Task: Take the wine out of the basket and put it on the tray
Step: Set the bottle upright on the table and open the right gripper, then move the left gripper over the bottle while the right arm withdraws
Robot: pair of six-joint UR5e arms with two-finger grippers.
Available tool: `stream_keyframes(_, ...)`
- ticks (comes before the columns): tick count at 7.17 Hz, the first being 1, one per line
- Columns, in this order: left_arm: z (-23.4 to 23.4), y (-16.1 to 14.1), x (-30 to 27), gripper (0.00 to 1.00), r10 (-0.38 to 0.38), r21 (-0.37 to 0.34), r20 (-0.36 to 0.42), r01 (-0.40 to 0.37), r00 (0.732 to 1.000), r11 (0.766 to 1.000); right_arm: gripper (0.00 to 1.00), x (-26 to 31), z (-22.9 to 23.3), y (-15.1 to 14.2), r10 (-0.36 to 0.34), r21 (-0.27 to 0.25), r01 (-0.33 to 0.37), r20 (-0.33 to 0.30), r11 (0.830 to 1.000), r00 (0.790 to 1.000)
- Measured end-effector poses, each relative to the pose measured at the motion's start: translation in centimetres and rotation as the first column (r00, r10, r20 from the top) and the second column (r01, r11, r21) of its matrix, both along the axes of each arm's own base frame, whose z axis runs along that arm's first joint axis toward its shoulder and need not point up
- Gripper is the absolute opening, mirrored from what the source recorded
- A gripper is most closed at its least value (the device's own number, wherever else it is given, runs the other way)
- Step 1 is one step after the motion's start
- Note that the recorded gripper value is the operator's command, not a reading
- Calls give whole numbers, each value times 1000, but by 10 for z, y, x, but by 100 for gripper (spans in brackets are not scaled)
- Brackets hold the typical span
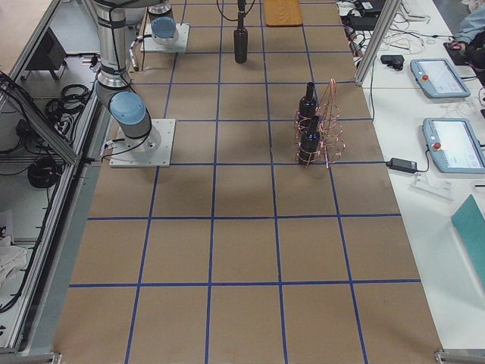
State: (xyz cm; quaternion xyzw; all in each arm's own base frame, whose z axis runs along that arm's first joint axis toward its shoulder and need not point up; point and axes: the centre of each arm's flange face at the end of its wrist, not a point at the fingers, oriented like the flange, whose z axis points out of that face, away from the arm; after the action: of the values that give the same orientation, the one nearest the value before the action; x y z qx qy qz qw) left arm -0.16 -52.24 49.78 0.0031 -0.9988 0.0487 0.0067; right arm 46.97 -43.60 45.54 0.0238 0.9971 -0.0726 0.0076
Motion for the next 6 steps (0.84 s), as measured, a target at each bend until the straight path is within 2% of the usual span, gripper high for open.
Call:
stream_keyframes(4,0,24,-82,100,-92,18,-5,92,996,996,100,-176,54,-39,75,33,-73,-63,997,995)
stream_keyframes(6,-27,47,-122,100,-115,72,-20,116,993,991,100,-279,75,-60,82,74,-78,-44,994,996)
